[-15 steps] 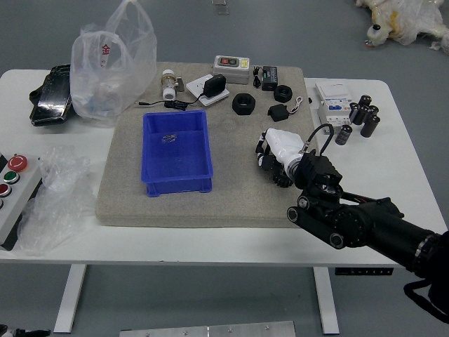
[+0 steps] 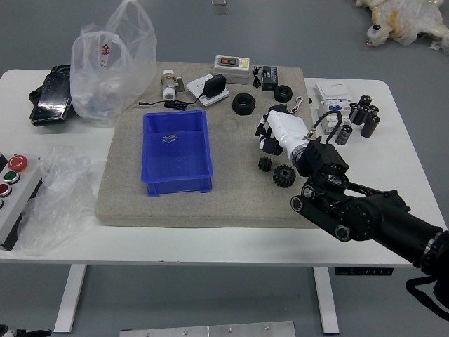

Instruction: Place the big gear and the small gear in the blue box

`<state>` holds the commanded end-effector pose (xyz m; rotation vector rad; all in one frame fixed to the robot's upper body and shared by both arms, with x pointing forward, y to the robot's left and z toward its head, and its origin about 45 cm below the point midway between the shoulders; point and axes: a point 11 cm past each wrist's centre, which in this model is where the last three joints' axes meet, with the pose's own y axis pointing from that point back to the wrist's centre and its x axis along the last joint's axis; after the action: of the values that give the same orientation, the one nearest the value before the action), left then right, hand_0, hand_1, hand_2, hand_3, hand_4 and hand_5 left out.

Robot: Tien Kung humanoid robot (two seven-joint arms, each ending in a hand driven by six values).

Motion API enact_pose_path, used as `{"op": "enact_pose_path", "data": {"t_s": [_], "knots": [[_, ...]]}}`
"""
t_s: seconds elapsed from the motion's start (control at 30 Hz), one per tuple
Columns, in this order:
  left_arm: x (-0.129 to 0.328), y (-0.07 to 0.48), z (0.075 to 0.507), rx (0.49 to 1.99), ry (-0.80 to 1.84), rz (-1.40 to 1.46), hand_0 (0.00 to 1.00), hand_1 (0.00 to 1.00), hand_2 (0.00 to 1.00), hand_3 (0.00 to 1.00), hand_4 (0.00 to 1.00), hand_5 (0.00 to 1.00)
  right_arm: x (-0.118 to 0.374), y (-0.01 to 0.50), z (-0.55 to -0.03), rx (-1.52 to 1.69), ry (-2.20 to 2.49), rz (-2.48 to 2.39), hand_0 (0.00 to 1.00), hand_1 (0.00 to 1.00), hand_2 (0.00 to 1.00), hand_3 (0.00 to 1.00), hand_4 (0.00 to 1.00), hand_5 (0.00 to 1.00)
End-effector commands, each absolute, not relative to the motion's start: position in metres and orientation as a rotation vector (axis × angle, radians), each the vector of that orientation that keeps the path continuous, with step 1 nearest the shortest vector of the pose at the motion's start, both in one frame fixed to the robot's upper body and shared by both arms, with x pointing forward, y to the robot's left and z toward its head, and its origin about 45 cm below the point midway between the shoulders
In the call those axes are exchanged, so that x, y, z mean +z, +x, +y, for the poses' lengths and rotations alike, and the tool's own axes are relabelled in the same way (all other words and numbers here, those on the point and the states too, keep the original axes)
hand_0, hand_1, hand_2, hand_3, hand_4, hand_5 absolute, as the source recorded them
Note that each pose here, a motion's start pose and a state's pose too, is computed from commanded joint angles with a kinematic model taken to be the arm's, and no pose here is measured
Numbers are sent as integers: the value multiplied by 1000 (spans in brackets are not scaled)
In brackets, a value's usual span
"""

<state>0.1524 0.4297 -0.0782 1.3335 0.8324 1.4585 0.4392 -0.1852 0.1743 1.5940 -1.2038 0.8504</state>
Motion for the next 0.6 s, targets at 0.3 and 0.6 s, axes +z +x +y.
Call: {"op": "enact_pose_path", "data": {"t_s": [0.3,0.6], "knots": [[-79,150,430,1460,1338,840,649,597,570,637,641,290,181,422,-193,775,1505,-1065,412,619,887,902,775,336],[-79,151,430,1460,1336,837,649,598,571,637,639,291,179,408,-172,799,1536,-936,407,614,886,899,781,323]]}}
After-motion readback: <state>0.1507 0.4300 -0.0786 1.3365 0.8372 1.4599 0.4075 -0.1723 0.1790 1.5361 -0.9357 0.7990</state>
